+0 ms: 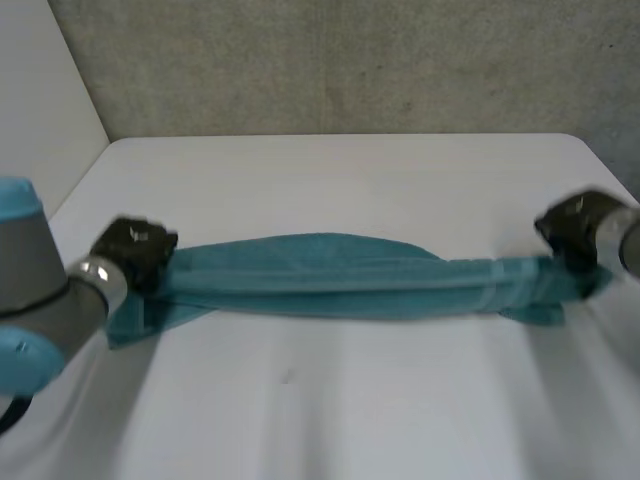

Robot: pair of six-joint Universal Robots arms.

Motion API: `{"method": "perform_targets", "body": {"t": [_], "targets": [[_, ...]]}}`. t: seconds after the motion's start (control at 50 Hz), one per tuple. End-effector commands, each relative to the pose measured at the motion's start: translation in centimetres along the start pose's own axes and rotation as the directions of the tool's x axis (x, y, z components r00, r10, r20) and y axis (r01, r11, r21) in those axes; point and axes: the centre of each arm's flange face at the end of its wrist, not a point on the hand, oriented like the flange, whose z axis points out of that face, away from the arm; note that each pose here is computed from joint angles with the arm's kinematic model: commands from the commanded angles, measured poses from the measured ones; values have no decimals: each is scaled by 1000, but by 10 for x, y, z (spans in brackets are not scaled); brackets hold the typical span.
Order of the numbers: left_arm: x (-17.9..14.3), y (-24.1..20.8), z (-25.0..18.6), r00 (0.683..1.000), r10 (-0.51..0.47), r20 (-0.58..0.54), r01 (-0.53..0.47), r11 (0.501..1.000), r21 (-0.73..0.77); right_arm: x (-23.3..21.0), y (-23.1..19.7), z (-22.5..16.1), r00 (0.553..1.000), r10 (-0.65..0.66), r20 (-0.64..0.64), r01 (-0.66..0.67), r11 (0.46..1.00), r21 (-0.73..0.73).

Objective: Fold the laundry

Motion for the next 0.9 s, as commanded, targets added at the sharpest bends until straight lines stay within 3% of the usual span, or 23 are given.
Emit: {"method": "perform_targets", "body": {"t": [0.02,0.04,0.06,0.08,0.14,0.16,0.2,0.24,0.28,0.38,0.44,0.48,0.5,0.52,0.56,0.6,0.7,0.9], "targets": [[-77,-118,29,950,9,313,-136,912,387,105,-128,-28,860,232,-454,30,866,499],[-77,-118,29,950,8,313,-136,912,388,116,-139,-36,834,268,-483,50,834,550],[-84,-133,26,939,-16,343,-147,883,446,132,-158,-49,787,335,-518,94,765,637],[-100,-178,8,910,-111,399,-175,769,614,137,-164,-55,769,360,-529,114,736,667],[-119,-211,-18,879,-213,427,-205,640,741,141,-181,-82,730,425,-535,171,645,745],[-129,-224,-32,863,-266,429,-216,574,790,140,-185,-94,723,438,-535,186,622,761],[-131,-227,-39,862,-289,415,-207,546,811,138,-187,-104,719,446,-533,198,604,772],[-128,-222,-41,872,-292,394,-181,555,812,130,-183,-121,715,452,-534,218,582,784],[-120,-205,-36,886,-287,363,-130,598,791,116,-171,-122,733,433,-524,215,583,783],[-87,-147,-22,926,-257,276,1,733,680,65,-127,-86,843,314,-438,127,674,727],[-68,-122,-23,950,-225,219,40,779,625,36,-99,-74,890,259,-374,68,738,672],[-40,-85,-24,974,-182,133,81,835,544,21,-84,-68,909,237,-342,39,770,636],[-40,-85,-24,974,-181,132,82,835,544,21,-84,-68,909,237,-342,39,771,636],[-34,-76,-25,979,-173,111,91,847,523,-4,-58,-60,937,206,-283,-7,819,574],[-15,-44,-26,986,-162,43,126,887,445,-10,-52,-58,942,200,-269,-17,831,556],[-7,-32,-25,987,-163,18,141,901,410,-26,-24,-49,957,185,-224,-54,871,488],[15,7,-10,982,-183,-38,187,942,277,-38,13,-34,967,193,-163,-115,912,394],[13,28,5,978,-205,-33,207,954,217,-13,35,-19,939,292,-180,-214,908,360]]}}
